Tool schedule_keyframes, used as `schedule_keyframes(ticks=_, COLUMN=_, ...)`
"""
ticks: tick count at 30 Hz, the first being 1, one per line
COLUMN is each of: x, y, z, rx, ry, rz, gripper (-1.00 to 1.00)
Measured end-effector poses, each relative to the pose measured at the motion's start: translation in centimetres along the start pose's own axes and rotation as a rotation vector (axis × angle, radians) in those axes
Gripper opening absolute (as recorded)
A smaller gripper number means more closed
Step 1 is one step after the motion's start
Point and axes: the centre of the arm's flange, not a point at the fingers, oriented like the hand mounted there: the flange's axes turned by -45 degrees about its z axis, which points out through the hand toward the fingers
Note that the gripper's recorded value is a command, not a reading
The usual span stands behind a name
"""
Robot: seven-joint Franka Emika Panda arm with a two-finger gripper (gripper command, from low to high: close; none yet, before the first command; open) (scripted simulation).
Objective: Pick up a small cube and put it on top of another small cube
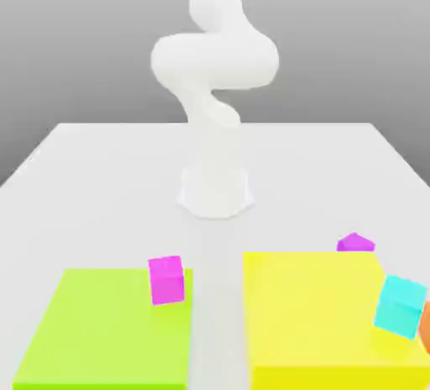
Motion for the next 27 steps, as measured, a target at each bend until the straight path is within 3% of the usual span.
schedule_keyframes(ticks=13, x=-4.1, y=-14.9, z=21.3, rx=0.187, ry=-0.294, rz=-0.543, gripper=0.0)
schedule_keyframes(ticks=27, x=-22.9, y=-31.9, z=36.9, rx=0.459, ry=-0.558, rz=-1.142, gripper=0.0)
